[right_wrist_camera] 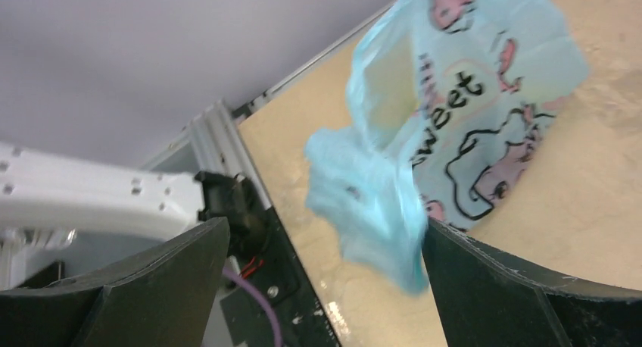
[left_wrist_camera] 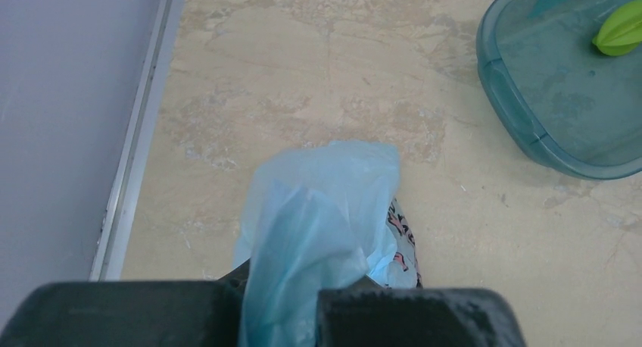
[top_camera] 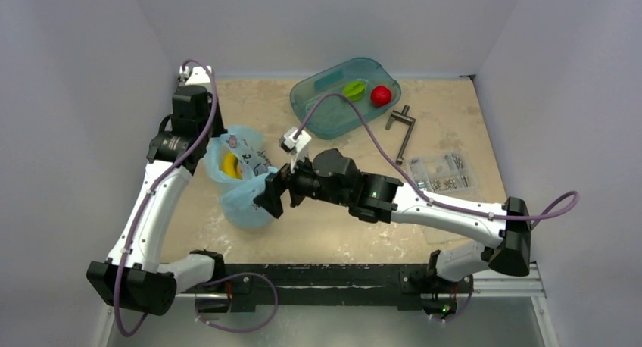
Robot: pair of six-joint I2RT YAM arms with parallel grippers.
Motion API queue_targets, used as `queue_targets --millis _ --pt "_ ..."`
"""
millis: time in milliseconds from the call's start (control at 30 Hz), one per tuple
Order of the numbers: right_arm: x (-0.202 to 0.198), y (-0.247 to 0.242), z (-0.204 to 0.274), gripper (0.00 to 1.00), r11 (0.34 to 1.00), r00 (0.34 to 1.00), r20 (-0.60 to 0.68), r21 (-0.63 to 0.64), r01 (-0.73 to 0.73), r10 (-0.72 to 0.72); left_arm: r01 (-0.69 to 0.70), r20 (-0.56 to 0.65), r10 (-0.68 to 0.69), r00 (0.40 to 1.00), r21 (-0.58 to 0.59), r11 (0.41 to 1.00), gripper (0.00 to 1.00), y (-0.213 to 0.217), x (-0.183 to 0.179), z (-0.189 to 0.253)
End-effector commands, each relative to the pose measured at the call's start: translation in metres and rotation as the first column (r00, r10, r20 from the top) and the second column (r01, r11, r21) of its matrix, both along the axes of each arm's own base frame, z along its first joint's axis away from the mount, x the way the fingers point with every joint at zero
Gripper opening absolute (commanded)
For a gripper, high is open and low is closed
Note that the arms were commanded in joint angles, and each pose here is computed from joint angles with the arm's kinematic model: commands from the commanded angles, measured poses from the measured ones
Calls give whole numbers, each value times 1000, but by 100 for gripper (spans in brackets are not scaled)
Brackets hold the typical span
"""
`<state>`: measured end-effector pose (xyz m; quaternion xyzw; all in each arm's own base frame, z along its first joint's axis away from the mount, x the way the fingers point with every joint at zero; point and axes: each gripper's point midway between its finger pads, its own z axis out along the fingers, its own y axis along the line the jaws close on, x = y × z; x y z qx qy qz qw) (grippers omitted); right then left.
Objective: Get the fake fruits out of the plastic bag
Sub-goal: Adjust the plastic bag at the center of the board.
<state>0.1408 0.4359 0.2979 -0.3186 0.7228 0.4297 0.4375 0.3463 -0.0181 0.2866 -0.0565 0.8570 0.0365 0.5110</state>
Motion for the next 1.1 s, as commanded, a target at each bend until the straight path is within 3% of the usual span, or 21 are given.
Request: queue_targets --millis 0,100,233,333,467,567,700,800,833,867,967,1067 --pt "53 -8 32 99 984 989 -37 95 149 -146 29 57 -29 998 -8 1000 0 -3 0 13" --pt "78 5 26 99 985 987 -76 87 148 -141 31 62 -31 998 -4 1000 0 -2 0 15" --pt "82 34 47 99 991 996 -72 117 66 -57 33 61 -33 998 4 999 0 -2 0 14" --pt "98 53 24 99 994 992 -84 58 96 -91 39 64 -39 997 -1 999 0 -3 -1 16" --pt "126 63 -20 90 980 980 -60 -68 185 -189 46 70 -46 997 -1 999 0 -4 0 17" --pt "130 74 -42 87 981 979 -70 -49 189 -192 46 66 -47 997 3 999 0 -4 0 16" --pt "135 89 -64 67 983 979 -87 -39 180 -183 63 63 -63 996 -4 998 0 -7 1 15" --pt "138 99 -70 57 986 983 -86 -27 162 -164 90 57 -89 994 -14 996 0 -12 2 14" --pt "138 101 -72 49 988 984 -85 -22 156 -157 106 54 -104 993 -22 994 0 -16 2 13" --pt "139 102 -74 32 988 984 -87 -24 153 -155 122 50 -121 991 -30 992 0 -19 2 12" --pt "136 102 -72 2 989 984 -92 -8 150 -150 178 45 -176 983 -48 983 28 -30 2 10" --pt "134 99 -67 0 987 983 -104 22 156 -153 220 40 -219 975 -26 975 54 -39 -2 7"
